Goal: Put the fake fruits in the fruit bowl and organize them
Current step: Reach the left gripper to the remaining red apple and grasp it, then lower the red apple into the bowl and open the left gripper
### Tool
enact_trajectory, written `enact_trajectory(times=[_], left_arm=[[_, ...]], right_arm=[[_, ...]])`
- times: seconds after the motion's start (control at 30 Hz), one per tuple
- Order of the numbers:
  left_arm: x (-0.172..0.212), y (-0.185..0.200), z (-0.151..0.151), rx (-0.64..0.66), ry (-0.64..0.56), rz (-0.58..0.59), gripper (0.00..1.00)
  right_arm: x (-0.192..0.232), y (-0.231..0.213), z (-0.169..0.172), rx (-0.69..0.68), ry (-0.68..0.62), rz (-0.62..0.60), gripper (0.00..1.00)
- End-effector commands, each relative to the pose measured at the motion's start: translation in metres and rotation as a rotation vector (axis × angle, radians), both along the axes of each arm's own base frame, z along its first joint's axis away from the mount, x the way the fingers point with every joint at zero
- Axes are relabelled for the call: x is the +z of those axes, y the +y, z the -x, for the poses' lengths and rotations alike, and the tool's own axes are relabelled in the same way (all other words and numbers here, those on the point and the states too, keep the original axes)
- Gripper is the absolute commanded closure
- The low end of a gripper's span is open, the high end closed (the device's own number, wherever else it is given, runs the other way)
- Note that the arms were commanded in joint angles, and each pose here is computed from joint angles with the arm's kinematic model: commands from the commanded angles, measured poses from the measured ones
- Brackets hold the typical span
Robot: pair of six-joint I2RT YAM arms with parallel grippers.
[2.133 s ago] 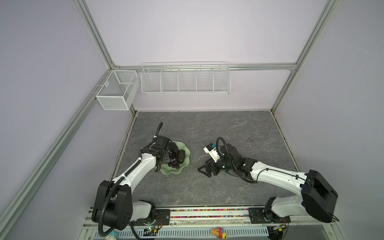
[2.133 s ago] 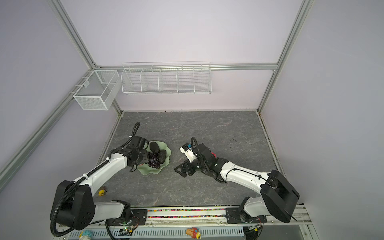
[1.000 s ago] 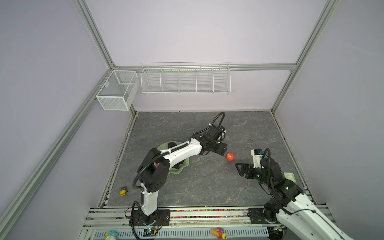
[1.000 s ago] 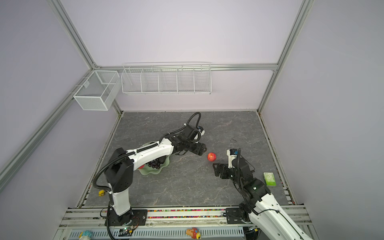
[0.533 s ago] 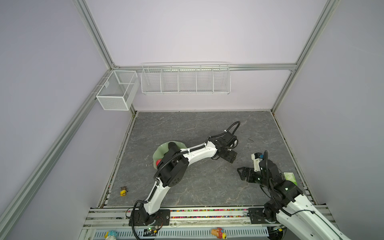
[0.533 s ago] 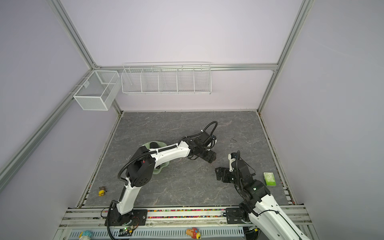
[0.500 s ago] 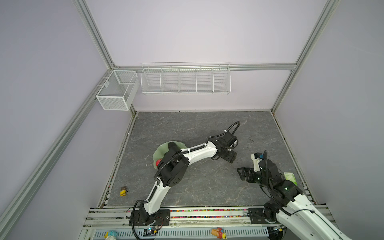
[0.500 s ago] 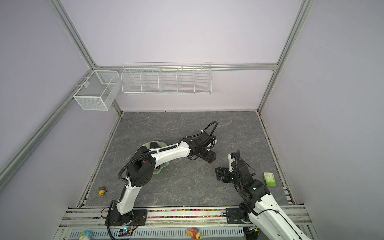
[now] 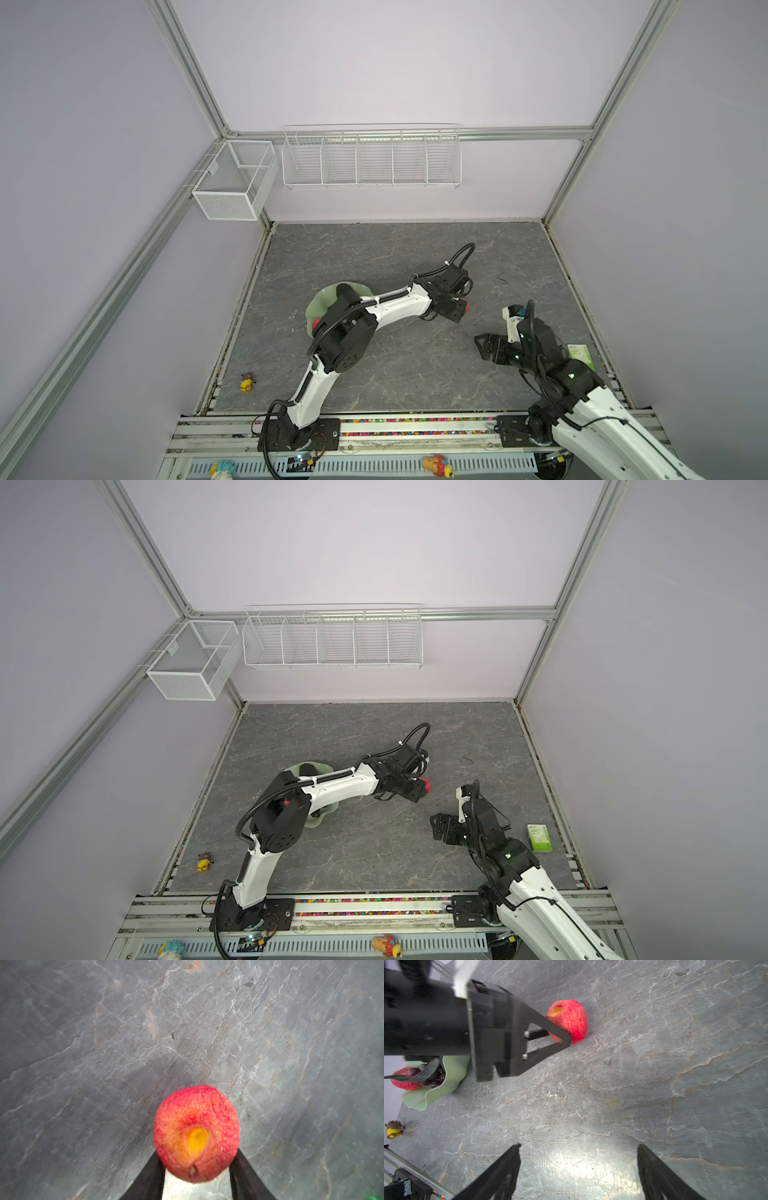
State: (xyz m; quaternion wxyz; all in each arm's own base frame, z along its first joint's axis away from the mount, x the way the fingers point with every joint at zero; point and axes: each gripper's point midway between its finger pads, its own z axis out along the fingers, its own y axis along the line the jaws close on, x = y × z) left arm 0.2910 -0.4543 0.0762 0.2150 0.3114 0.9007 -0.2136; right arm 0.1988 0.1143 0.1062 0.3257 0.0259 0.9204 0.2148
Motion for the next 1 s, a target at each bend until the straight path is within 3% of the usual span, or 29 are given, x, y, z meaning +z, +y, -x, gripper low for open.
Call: enact_trajectory(times=[0.0, 0.1, 0.2, 0.43, 0.63, 0.73, 0.97], left_arm=[[0.062, 0.021, -0.016, 0.078, -0.052, 0.131, 0.55], [0.079, 0.071, -0.028, 0.183, -0.077, 0.145, 0.55], [0.087, 0.129, -0.035, 0.299, -0.094, 0.141, 0.56], [0.100, 0.252, -0.024, 0.562, -0.202, -0.022, 0.55], [0.095, 0.345, -0.010, 0.782, -0.185, -0.118, 0.55], [0.087, 0.373, -0.004, 0.829, -0.159, -0.143, 0.54], [0.068, 0.398, -0.009, 0.862, -0.104, -0.223, 0.53]], right_arm=[[0.018, 0.016, -0.010, 0.068, -0.056, -0.042, 0.11], [0.031, 0.049, -0.012, 0.223, -0.109, -0.148, 0.12], [0.044, 0.072, -0.018, 0.292, -0.161, -0.230, 0.12], [0.072, 0.130, -0.029, 0.480, -0.229, -0.159, 0.12], [0.083, 0.190, -0.037, 0.607, -0.229, -0.221, 0.12], [0.079, 0.216, -0.030, 0.669, -0.208, -0.231, 0.12], [0.062, 0.251, -0.010, 0.747, -0.155, -0.236, 0.12]])
